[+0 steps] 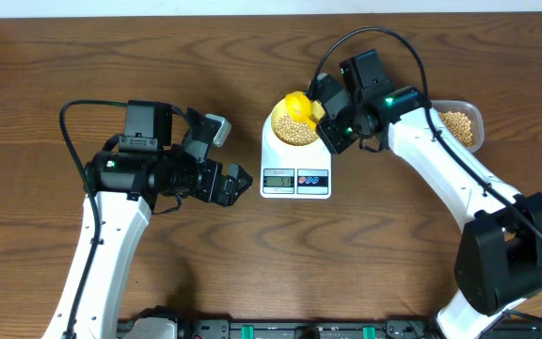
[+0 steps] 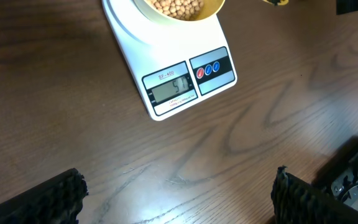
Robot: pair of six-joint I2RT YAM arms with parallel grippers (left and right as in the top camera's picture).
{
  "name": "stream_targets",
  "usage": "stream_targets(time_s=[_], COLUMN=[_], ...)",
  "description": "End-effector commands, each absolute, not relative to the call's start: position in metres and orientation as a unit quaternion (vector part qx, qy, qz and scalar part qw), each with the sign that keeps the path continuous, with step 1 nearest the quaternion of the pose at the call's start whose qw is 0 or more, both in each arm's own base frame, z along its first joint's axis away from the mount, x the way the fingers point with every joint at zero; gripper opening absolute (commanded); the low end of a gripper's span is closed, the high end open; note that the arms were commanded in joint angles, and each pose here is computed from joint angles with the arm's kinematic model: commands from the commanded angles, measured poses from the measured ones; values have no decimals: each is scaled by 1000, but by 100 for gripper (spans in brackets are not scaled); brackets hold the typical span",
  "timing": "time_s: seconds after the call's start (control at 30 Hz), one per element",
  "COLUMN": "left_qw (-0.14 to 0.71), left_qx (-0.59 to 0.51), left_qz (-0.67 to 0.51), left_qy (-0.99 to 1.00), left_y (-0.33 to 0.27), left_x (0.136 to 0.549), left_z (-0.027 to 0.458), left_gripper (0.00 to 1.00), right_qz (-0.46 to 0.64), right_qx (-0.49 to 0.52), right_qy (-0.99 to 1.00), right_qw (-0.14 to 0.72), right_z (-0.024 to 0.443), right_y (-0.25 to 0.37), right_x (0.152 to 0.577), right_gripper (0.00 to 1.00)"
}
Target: Scoop item into bowl and weigh 50g on scale
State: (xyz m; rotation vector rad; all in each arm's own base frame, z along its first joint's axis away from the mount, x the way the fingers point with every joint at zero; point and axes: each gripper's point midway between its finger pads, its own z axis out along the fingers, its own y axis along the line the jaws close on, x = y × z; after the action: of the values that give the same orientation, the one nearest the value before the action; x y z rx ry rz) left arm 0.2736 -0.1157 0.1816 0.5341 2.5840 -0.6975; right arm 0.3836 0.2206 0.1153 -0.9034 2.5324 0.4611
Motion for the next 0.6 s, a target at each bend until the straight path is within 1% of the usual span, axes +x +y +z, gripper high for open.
stream_targets(time_s=[0.0, 0.23, 0.47, 0.57], left_qw=[200, 200, 200, 200], left_qx=[190, 190, 190, 190], left_qz=[-246, -246, -246, -246], left_qy=[929, 929, 929, 929], left_y=[-113, -113, -113, -113], left_x=[273, 273, 273, 273], left_z=[178, 178, 178, 178], left_gripper=[98, 98, 98, 98], right_qz=[164, 160, 89, 79], right_qx=[-307, -305, -315, -321], right_qy=[918, 919, 922, 919], right_qw=[190, 190, 208, 216], right_z=[110, 113, 110, 111], right_y=[218, 217, 206, 210], right_x=[381, 382, 392, 393], right_gripper=[1, 1, 1, 1])
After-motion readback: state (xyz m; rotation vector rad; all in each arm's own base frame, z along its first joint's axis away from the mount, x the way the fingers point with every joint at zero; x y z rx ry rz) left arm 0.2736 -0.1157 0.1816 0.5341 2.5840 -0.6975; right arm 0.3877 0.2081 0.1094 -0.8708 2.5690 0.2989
